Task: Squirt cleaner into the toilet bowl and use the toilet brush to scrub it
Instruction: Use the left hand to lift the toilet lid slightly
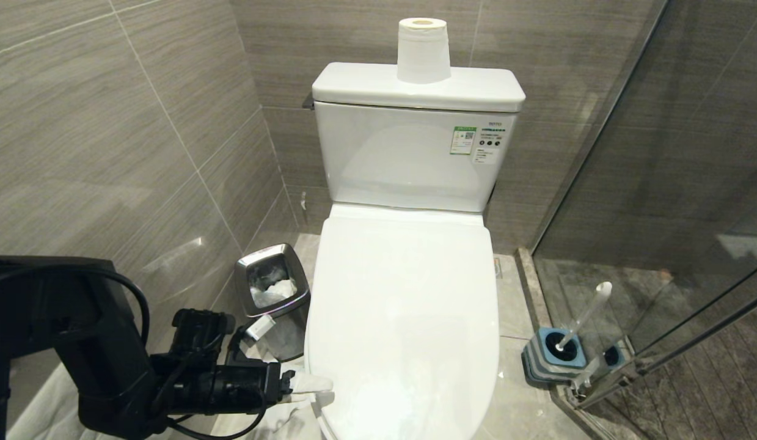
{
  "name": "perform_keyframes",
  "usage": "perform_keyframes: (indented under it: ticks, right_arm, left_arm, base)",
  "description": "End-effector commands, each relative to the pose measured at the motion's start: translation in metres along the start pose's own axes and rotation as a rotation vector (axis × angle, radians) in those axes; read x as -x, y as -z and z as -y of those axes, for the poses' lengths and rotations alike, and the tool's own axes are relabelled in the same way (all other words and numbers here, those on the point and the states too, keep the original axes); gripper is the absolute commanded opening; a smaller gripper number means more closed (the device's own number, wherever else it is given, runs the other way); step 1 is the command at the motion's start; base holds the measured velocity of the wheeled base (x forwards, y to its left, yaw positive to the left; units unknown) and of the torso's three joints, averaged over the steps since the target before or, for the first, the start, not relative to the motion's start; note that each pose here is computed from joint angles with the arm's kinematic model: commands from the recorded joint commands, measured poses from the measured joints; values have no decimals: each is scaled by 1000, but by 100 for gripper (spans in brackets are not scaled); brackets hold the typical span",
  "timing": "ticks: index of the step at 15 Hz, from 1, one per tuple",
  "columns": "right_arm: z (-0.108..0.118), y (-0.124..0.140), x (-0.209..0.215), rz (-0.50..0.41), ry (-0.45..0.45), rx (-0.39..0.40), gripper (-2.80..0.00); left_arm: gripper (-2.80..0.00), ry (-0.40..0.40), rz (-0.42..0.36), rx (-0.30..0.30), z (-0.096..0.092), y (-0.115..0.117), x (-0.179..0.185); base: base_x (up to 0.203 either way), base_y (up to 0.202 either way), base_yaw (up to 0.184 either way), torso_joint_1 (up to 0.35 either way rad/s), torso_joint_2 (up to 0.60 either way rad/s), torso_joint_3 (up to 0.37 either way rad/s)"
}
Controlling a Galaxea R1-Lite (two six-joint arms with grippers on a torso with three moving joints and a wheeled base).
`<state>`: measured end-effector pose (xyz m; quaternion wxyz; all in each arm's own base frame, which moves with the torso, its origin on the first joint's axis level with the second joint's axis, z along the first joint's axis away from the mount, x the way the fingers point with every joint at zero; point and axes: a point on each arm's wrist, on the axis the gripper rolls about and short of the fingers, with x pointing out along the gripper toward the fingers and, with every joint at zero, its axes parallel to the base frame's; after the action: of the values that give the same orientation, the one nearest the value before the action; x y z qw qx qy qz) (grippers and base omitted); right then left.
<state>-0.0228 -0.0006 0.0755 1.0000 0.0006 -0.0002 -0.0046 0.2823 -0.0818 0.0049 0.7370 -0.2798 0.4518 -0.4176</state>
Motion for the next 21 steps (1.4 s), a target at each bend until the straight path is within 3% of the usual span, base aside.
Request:
perform_keyframes:
  ticks: [1, 21]
  right_arm:
    - [0, 0, 0, -2, 0, 0, -280]
    - [0, 0, 0, -2, 0, 0, -280]
  left_arm:
    - [0, 10, 8, -5, 0, -2, 0]
    - [0, 34, 6, -6, -1, -5, 1]
  base:
    - [0, 0, 0, 0, 0, 0]
    - [0, 0, 0, 0, 0, 0]
